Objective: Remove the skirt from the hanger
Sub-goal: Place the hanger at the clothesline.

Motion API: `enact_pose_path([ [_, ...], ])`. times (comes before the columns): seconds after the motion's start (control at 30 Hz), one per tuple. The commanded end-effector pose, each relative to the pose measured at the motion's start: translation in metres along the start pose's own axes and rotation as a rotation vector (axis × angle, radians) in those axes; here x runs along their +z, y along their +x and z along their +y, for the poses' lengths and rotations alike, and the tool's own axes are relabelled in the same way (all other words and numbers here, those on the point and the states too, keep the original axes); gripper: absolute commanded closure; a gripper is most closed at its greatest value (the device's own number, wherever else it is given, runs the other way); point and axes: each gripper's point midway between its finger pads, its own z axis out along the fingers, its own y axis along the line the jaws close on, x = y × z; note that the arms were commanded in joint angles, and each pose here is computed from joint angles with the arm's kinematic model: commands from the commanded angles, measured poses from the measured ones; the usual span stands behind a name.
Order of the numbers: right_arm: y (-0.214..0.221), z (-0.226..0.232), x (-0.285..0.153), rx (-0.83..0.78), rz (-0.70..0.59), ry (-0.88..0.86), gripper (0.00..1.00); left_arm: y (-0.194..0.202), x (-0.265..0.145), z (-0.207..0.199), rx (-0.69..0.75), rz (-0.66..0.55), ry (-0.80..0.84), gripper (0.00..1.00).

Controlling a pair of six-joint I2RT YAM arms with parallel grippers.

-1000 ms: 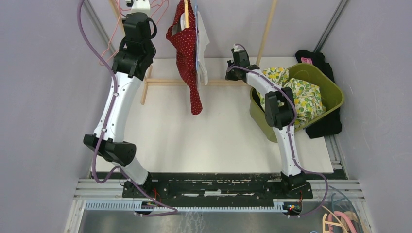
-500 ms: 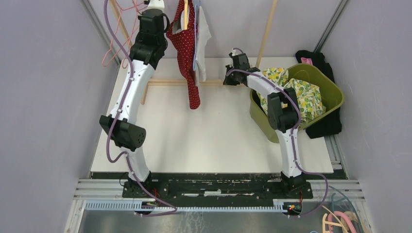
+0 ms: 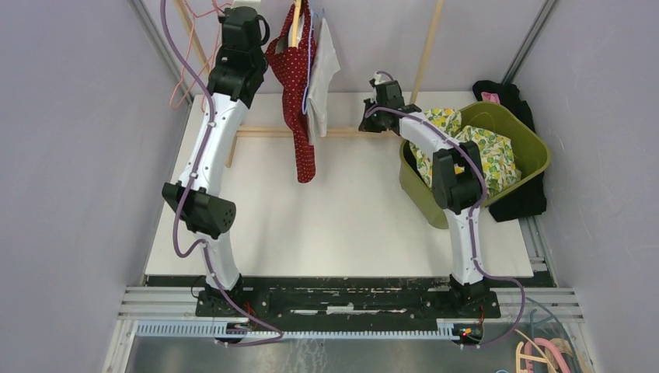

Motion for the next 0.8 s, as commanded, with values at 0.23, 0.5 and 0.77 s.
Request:
enact_pose_path([
  [0.23,-0.075,0.031,-0.037,-0.003,-0.189,-0.081,0.99,-0.042,0.01,0.006,-0.062,-0.133,-0.027,0.97],
  [0.5,-0.109,0.038,-0.078,-0.013,-0.273,-0.104,0.99,-0.028,0.041,-0.019,-0.12,-0.129,0.017,0.97],
  [0.77,-0.129,0.037,-0.1,-0.029,-0.333,-0.095,0.99,-0.016,0.063,-0.032,-0.161,-0.128,0.052,0.97],
])
